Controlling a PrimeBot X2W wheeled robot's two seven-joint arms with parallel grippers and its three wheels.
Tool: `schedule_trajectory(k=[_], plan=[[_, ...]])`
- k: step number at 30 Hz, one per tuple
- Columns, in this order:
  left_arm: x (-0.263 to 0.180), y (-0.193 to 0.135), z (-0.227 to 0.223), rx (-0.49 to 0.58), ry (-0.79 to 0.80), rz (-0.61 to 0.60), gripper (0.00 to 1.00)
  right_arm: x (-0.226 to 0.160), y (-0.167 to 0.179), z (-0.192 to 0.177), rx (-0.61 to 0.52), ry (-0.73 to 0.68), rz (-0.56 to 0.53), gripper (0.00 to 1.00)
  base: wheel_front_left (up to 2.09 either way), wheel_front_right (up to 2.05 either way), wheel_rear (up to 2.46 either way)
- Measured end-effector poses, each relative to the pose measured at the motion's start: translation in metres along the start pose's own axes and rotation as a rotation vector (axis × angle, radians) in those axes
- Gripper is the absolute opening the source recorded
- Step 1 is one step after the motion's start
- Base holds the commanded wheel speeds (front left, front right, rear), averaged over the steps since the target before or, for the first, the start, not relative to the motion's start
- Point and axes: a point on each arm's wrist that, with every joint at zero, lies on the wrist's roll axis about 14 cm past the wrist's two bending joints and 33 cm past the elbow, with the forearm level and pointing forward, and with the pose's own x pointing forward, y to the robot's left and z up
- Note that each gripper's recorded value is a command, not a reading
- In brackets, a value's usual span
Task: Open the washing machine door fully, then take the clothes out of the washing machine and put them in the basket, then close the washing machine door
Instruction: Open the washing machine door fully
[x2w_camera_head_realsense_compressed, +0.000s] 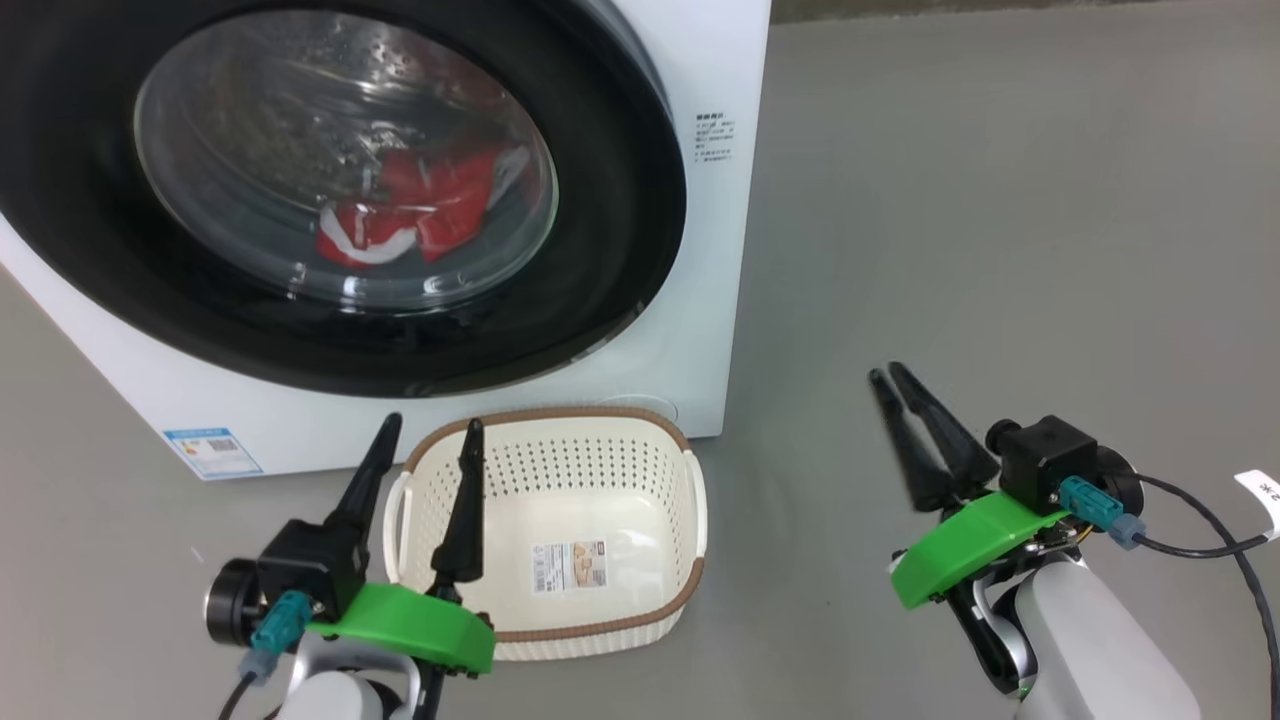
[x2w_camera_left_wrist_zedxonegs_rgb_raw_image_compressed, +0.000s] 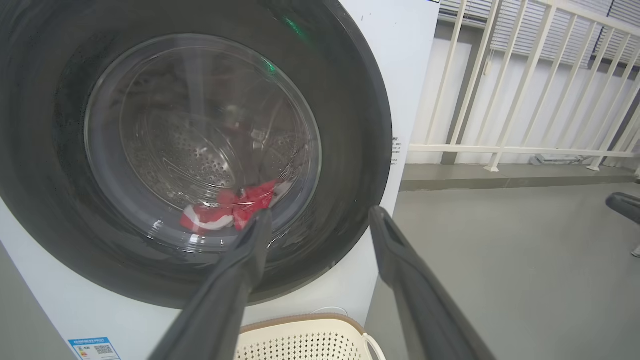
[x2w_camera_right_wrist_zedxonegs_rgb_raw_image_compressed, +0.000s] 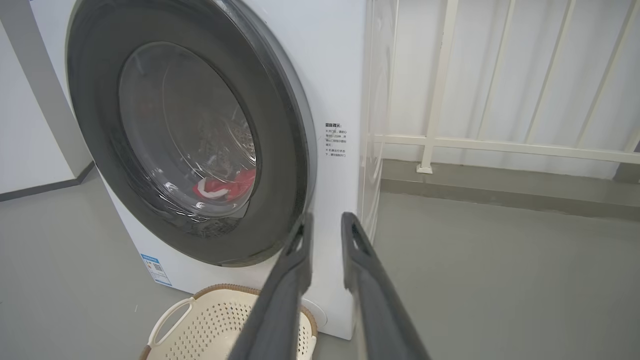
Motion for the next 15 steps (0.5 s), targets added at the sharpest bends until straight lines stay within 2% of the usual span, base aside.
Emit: schedule_trajectory(k=[6, 11, 15], plan=[[0.010, -0.005, 0.008, -0.003, -0.032, -0.021, 1.00, 0.015, -0.001, 0.007, 0.020, -0.028, 0.005, 0.00, 0.00, 0.00, 0.00], [0.015, -0.007, 0.006, -0.005, -0.036, -0.032, 1.00, 0.029, -0.004, 0.012, 0.096, -0.057, -0.006, 0.00, 0.00, 0.00, 0.00], [0.024, -0.011, 0.010, -0.006, -0.056, -0.048, 1.00, 0.045, -0.013, 0.017, 0.206, -0.087, -0.036, 0.00, 0.00, 0.00, 0.00]])
